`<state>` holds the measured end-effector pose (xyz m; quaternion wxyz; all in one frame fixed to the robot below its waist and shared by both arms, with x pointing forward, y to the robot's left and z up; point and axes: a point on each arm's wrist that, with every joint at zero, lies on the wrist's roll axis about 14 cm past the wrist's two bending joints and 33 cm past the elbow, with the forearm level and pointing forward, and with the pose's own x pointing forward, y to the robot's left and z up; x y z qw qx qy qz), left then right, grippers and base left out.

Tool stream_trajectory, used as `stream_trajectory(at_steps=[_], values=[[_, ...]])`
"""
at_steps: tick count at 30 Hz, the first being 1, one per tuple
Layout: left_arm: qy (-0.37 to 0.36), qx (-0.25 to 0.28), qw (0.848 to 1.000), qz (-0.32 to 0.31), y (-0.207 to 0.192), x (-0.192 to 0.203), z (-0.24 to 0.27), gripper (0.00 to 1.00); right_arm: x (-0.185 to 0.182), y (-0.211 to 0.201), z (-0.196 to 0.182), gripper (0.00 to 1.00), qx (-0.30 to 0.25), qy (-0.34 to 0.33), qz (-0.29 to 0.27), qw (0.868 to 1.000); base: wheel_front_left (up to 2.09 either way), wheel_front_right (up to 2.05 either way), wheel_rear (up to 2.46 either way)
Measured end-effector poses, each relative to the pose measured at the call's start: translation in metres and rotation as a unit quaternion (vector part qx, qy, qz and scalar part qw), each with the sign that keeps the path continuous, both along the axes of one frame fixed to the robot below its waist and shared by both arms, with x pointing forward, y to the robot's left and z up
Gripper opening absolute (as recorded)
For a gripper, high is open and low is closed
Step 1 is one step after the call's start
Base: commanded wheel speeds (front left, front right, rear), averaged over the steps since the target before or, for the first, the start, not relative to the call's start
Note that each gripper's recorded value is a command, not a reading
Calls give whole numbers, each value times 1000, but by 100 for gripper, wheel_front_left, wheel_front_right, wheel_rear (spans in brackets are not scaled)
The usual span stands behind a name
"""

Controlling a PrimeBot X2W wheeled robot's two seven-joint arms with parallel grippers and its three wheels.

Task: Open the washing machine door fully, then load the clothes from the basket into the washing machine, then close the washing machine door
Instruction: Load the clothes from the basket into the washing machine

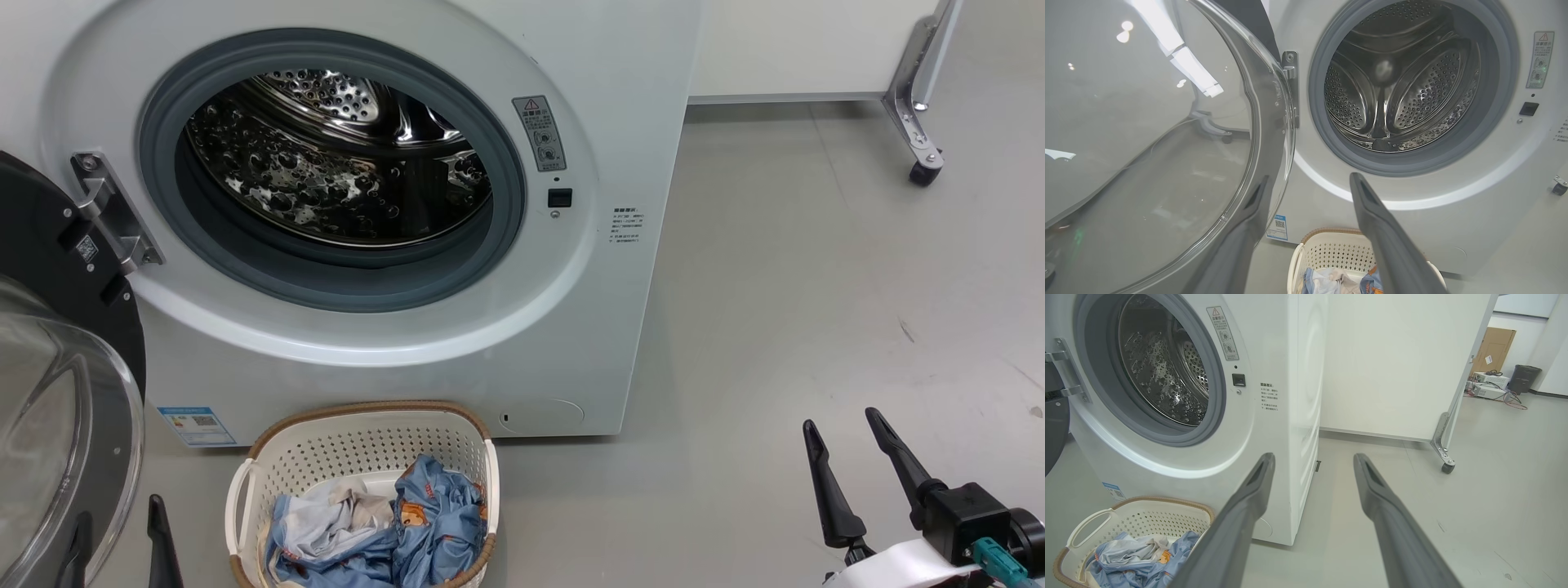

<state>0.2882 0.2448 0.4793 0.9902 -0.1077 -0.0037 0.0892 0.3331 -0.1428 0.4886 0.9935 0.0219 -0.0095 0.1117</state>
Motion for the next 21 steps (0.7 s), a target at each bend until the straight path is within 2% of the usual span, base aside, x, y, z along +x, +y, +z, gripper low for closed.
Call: stream_trajectory(at_steps=[11,21], values=[[-8,2,1000,-3,-2,2,5,100,-1,1,0,100,2,1,0,1000,23,-23,0],[17,4,999,-28,-17,9,-8,100,0,2,-10,100,8,17,-4,1000,0,0,0]])
